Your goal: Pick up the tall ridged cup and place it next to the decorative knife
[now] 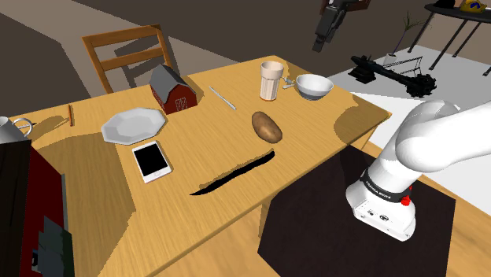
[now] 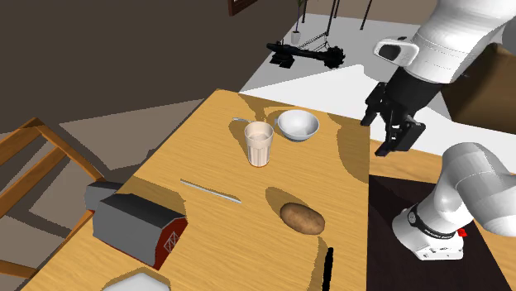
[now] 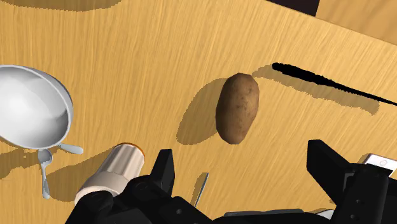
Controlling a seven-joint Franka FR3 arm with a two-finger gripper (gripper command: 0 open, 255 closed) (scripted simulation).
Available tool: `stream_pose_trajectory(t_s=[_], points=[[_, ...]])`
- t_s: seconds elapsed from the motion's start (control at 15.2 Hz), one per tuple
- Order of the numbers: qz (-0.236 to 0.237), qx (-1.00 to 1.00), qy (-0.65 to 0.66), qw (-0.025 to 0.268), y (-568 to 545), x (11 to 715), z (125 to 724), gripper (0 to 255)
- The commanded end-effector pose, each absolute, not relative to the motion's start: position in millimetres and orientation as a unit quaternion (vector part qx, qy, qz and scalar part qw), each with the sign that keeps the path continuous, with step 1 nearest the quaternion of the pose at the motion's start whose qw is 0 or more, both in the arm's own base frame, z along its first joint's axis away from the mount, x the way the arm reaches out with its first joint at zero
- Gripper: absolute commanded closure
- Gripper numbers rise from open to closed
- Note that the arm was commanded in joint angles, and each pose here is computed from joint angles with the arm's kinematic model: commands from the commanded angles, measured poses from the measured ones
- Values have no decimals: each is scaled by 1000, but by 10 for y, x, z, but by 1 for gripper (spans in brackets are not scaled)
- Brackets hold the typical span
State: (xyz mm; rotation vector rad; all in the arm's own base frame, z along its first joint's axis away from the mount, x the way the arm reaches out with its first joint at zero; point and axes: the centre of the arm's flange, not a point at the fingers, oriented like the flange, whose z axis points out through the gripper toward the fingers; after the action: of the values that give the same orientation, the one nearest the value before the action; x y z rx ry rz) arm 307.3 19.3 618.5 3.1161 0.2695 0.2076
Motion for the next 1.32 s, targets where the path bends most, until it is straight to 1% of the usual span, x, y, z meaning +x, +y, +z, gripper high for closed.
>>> stream_pose_trajectory(t_s=[0.0, 1.25], points=[[66, 994, 86, 4, 193, 3073, 6185, 0], [66, 990, 121, 34, -784, 4866, 4798, 0]])
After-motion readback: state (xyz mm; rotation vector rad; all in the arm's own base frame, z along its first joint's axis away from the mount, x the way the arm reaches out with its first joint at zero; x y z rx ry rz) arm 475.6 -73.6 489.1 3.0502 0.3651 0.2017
